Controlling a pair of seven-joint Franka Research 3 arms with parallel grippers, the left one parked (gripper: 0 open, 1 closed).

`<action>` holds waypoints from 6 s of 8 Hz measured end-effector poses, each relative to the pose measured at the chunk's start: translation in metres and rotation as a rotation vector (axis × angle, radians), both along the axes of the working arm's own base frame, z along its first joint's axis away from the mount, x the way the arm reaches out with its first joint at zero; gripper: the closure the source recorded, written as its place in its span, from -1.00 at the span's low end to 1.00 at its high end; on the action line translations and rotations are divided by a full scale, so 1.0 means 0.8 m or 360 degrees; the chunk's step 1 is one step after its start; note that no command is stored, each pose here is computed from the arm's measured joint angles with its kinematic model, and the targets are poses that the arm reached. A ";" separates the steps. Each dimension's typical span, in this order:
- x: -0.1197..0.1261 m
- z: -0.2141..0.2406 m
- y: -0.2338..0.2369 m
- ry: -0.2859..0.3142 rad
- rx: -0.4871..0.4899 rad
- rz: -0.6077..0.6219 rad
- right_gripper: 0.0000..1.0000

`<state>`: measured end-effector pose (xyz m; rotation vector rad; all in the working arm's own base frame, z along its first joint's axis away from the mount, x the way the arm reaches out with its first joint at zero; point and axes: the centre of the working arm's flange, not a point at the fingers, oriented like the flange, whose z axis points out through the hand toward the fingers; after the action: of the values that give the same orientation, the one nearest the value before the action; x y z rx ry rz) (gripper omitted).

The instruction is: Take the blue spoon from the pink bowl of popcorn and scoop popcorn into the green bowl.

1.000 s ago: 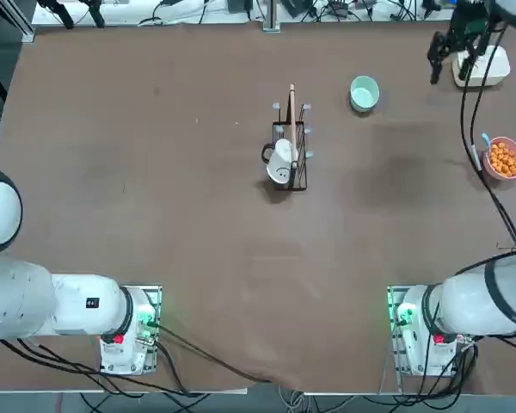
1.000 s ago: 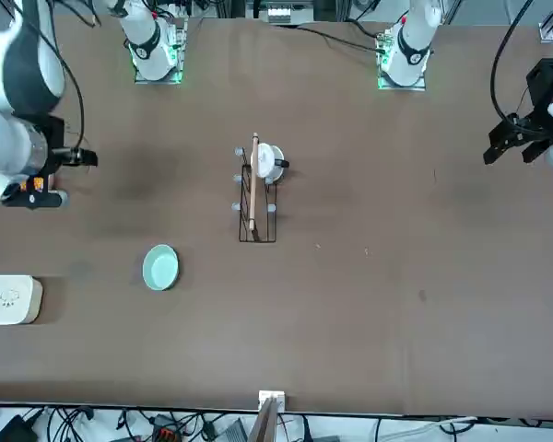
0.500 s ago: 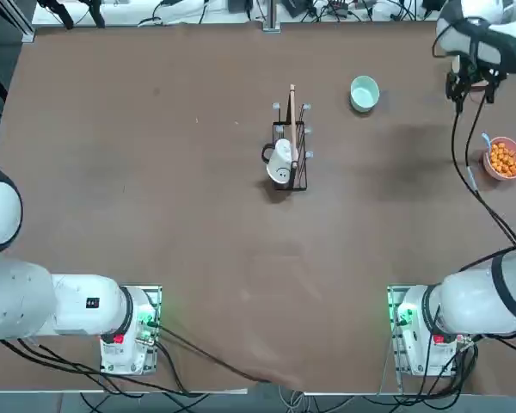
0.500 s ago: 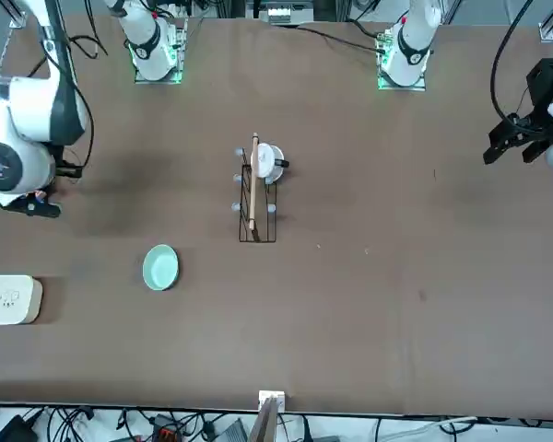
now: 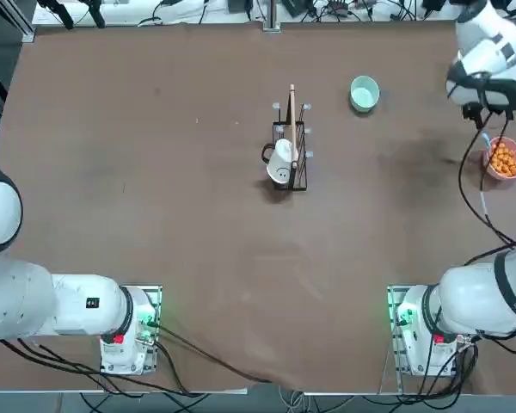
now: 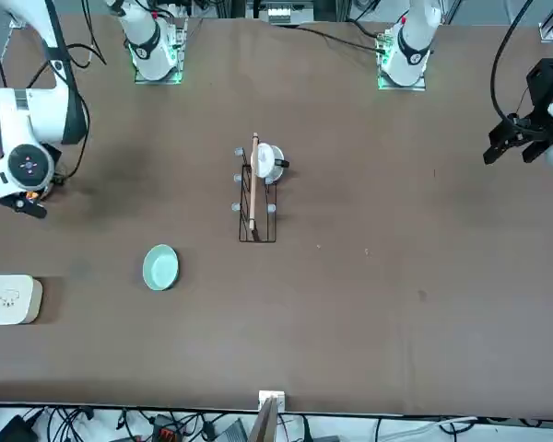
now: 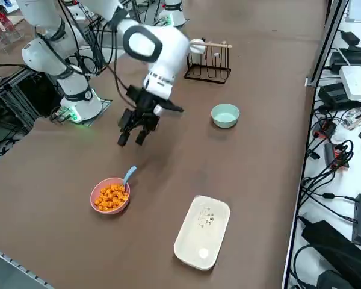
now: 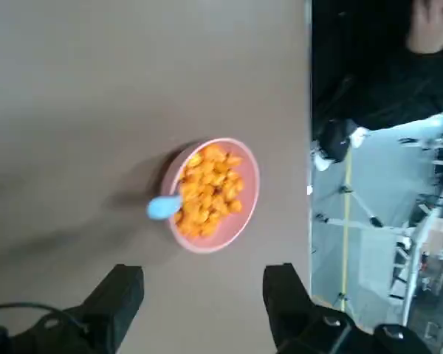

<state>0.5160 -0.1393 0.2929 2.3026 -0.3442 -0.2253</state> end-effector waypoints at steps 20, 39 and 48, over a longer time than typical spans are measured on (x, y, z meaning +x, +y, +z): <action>0.027 -0.142 -0.008 0.0025 -0.0455 -0.0117 -0.35; 0.026 -0.148 0.012 0.0058 -0.0532 -0.0118 0.76; 0.041 -0.120 0.054 0.0091 -0.0715 -0.0077 0.76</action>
<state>0.5492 -0.0962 0.1965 1.8441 -0.3787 -0.2128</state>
